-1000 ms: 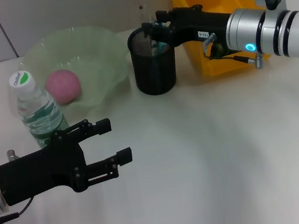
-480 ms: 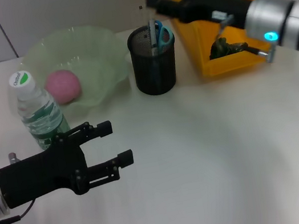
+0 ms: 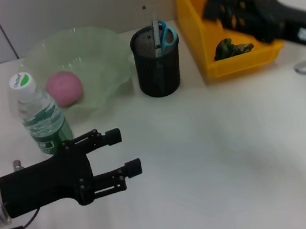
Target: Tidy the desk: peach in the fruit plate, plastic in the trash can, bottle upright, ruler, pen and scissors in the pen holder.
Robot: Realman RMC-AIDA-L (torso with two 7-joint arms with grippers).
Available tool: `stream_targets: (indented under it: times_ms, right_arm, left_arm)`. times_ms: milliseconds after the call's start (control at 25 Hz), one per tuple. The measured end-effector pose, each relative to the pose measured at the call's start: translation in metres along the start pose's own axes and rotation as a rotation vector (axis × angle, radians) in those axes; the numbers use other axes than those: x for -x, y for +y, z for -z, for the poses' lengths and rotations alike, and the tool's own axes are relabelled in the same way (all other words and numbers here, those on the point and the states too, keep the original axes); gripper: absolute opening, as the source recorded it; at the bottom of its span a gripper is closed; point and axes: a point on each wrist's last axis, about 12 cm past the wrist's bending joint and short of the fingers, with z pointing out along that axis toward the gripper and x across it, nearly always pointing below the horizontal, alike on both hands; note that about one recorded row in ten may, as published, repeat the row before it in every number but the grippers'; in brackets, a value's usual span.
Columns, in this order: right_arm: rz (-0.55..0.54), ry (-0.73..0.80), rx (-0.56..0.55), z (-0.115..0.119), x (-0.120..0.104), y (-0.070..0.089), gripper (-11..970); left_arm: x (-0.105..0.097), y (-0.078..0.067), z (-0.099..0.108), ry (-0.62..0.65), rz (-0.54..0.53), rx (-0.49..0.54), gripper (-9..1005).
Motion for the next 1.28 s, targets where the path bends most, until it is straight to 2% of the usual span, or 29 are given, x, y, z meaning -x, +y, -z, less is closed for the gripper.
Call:
stream_targets:
  times_ms: [80,120,160,320,360,560,1280]
  right_arm:
    - [-0.015,0.132,0.08,0.013,-0.006,0.007,609]
    - [-0.015,0.132,0.08,0.013,-0.006,0.007,609]
    - [-0.019,0.212,0.105,0.019,-0.011,0.009,609]
    - [-0.021,0.309,0.113,0.025,-0.019,0.01,609]
    - [-0.019,0.374,0.127,0.026,-0.025,0.01,609]
    - [0.001,0.49,0.156,0.022,-0.034,0.01,608]
    - [0.092,0.567,0.177,0.009,-0.036,0.005,609]
  left_arm:
    - [0.0,0.0,0.0,0.0,0.008,-0.002,802]
    - [0.0,0.0,0.0,0.0,0.008,-0.002,802]
    - [0.0,0.0,0.0,0.0,0.008,-0.002,802]
    - [-0.003,-0.003,-0.003,-0.002,0.034,-0.029,802]
    - [-0.003,-0.004,-0.004,0.005,0.035,-0.035,802]
    - [-0.009,-0.005,-0.008,0.038,0.041,-0.044,802]
    - [-0.01,-0.003,-0.009,0.072,0.038,-0.037,802]
